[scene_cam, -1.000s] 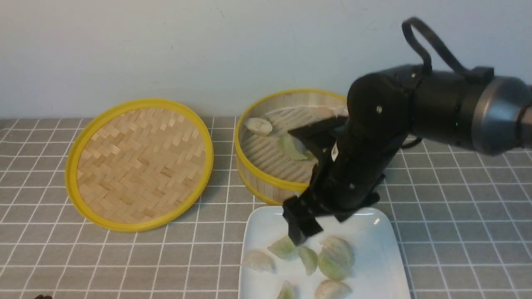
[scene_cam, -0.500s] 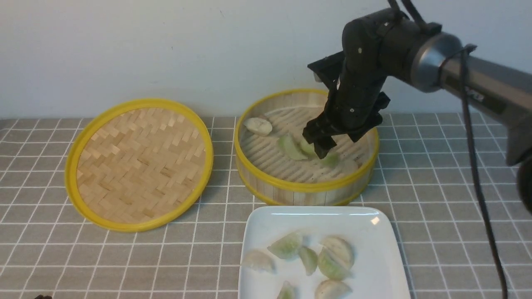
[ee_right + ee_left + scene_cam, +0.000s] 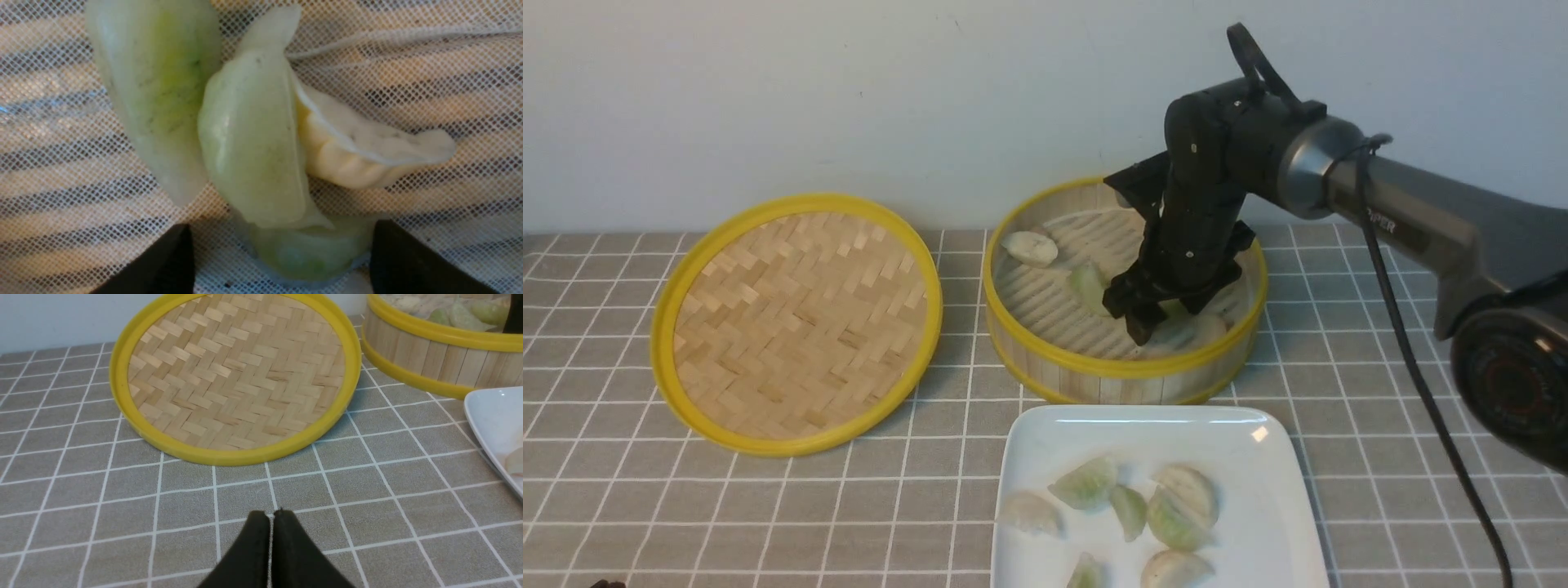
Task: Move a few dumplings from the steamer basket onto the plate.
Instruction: Use the right arm to grab a dumpling from inside the steamer, then use the right arm to put the dumpling into the plate
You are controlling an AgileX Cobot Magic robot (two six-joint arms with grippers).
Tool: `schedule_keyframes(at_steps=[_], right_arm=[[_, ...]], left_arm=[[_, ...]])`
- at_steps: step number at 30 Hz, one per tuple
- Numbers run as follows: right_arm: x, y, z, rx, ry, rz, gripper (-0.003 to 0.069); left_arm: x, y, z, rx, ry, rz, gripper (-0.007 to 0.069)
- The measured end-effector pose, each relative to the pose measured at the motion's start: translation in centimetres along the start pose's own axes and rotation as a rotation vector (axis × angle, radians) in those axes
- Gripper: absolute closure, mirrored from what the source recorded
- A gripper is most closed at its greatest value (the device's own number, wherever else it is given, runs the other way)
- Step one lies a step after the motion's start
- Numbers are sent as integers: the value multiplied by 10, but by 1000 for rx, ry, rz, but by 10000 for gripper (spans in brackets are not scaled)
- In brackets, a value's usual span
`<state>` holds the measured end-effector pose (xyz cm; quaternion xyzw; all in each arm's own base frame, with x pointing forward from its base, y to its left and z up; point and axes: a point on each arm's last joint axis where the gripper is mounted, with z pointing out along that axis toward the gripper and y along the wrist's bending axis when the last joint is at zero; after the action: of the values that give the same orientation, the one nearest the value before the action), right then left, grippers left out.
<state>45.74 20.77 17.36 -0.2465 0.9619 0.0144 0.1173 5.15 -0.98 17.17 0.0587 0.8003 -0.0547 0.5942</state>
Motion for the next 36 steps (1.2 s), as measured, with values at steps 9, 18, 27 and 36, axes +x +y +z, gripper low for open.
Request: schedule_keyframes(at_steps=[9,18,27,36], right_arm=[[-3,0,-3,-3,-11,2,329],[-10,3,-69,-45,-150,42,329],[68,48,-123,-207,-52,32,329],[125,116,-85,-261,172,-88,329]], left_arm=[[0,0,0,0,0,0,630],[0,0,0,0,0,0,630],[0,0,0,0,0,0,630],[0,0,0,0,0,0,630]])
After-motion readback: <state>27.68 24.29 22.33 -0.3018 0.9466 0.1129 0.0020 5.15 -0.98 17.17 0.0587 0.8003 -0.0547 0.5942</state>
